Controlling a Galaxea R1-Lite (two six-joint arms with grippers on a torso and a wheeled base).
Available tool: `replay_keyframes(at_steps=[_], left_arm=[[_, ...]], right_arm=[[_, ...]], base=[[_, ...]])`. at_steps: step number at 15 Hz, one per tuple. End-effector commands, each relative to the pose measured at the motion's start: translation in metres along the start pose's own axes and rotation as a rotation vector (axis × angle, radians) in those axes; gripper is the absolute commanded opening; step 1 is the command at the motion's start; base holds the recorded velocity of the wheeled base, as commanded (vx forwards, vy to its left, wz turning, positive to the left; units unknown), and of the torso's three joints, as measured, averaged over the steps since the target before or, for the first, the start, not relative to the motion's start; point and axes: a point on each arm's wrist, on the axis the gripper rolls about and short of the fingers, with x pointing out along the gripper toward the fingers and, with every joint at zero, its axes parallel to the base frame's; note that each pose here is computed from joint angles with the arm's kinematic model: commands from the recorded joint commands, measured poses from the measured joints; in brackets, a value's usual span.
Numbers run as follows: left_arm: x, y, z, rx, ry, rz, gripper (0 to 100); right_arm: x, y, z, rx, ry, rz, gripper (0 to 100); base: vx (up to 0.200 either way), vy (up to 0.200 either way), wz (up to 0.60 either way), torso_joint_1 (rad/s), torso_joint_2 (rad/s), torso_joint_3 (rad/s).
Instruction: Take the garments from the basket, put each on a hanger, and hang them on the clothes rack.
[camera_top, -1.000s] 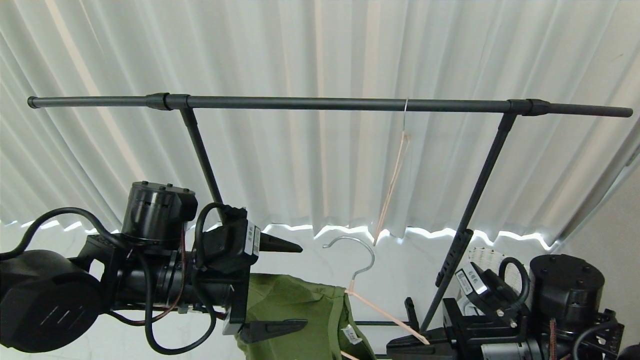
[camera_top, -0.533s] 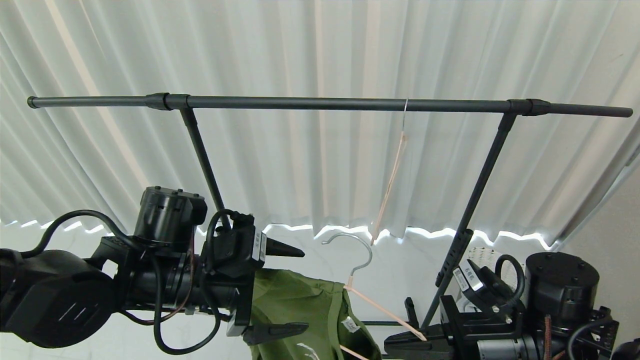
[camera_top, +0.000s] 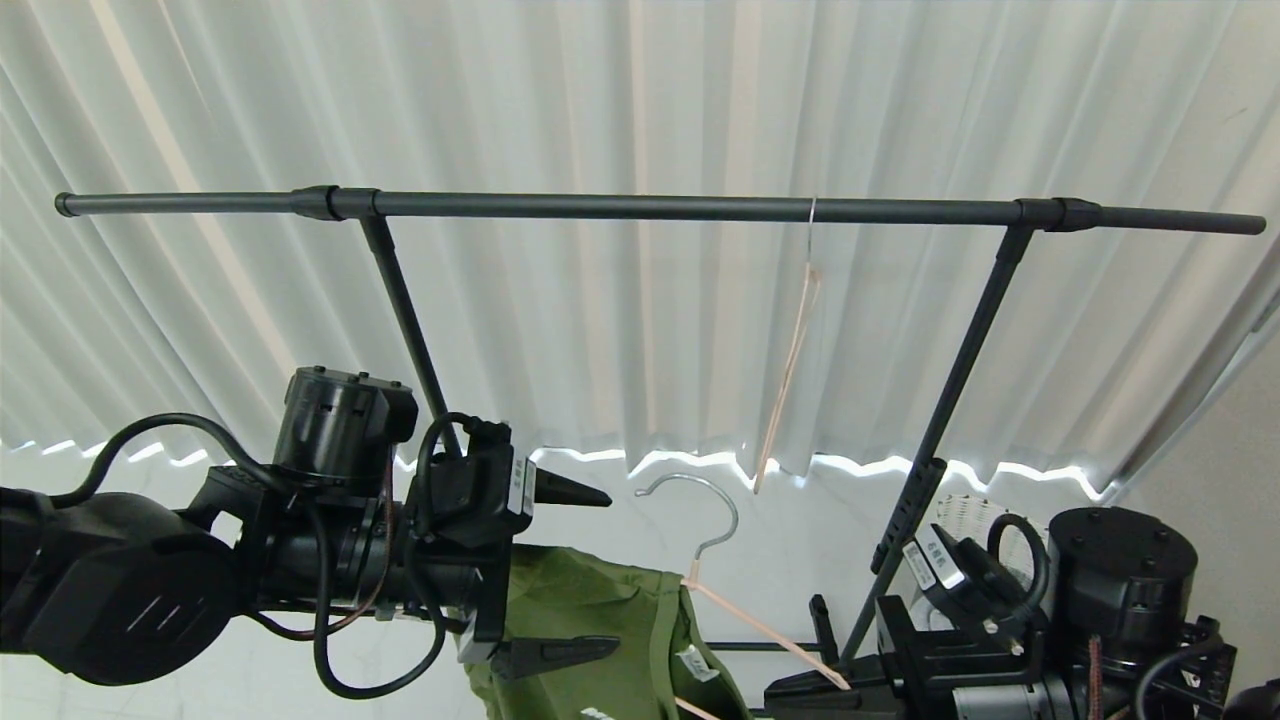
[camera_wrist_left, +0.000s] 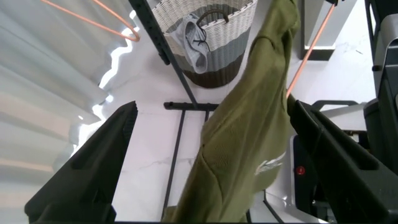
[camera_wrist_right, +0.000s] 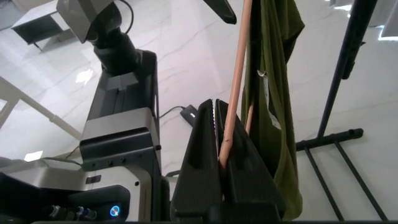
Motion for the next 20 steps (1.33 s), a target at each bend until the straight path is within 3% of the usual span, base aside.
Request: replay_keyframes(at_steps=[1,3,4,15,16,20], left_arm=[[0.0003,-0.0001,-0.0003,0.008,0.0,-0.001,100],[0.0006,-0.0004,-0.001,0.01,0.002,-0.003,100],[0.0006,-0.0004,-0.001,0.012,0.002,-0.003,0],[-0.0011,-0.0012,-0.0001,0.013,-0.017,-0.014,0],[-0.0011,-0.0012,-0.0001,0.013,-0.019,-0.015,0],[-0.0016,-0.0014,0.0007,0.015,-0.021,-0.015,0]], right_arm=[[-0.0001,0.0003,0.0007,-0.003,-0.002,0.001,0],[0.0002,0.0006,0.0007,-0.003,-0.002,0.007,0],[0.0002,0.0006,0.0007,-0.003,-0.002,0.007,0],[0.0018,-0.0009,0.0044,-0.016,-0.013,0.009,0],[0.0018,-0.0009,0.0044,-0.016,-0.013,0.009,100],[0.0017,-0.0014,0.0042,-0.016,-0.012,0.006,100]], base=[[0.0,0.0,0.0,0.0,0.0,0.0],[0.0,0.0,0.0,0.0,0.0,0.0],[0.0,0.0,0.0,0.0,0.0,0.0],[0.0,0.0,0.0,0.0,0.0,0.0],[0.0,0.0,0.0,0.0,0.0,0.0],[0.0,0.0,0.0,0.0,0.0,0.0]])
